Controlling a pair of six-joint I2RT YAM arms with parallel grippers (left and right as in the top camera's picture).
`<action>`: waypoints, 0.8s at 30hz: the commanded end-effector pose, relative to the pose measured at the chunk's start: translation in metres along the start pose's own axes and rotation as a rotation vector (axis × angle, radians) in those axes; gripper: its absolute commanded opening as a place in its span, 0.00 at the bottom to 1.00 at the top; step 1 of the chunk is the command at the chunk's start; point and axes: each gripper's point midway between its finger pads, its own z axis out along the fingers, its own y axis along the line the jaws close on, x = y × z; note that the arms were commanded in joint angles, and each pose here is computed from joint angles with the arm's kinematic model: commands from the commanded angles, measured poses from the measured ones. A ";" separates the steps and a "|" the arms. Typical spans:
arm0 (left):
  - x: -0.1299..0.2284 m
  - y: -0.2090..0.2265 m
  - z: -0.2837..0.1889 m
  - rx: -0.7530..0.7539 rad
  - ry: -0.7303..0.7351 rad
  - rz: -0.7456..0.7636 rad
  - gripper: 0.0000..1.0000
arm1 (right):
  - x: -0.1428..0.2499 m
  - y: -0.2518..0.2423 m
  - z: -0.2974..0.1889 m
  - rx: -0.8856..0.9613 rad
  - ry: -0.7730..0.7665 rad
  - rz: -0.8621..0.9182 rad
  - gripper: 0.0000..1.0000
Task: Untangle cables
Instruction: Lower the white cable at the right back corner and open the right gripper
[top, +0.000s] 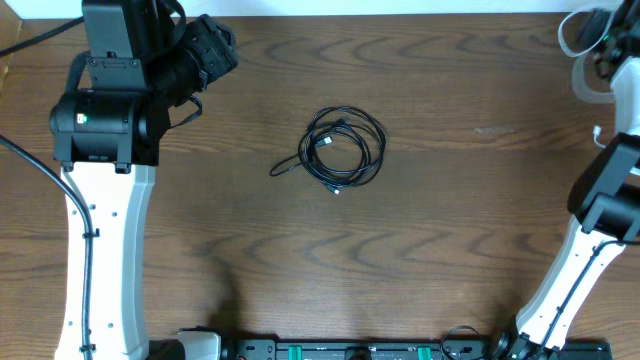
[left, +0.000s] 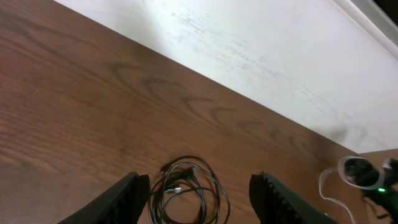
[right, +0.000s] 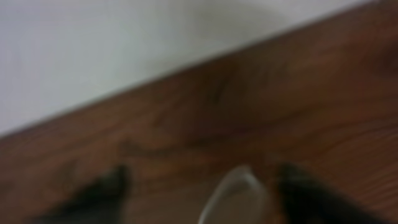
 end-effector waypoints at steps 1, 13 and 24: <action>-0.001 -0.004 0.000 0.012 -0.001 0.020 0.57 | -0.036 0.012 -0.028 -0.042 -0.066 0.010 0.99; 0.003 -0.009 0.001 0.023 0.008 0.030 0.57 | 0.013 -0.011 -0.053 0.008 0.211 0.086 0.99; 0.002 -0.009 0.001 0.023 0.008 0.030 0.57 | 0.061 -0.085 -0.087 0.450 0.426 -0.024 0.99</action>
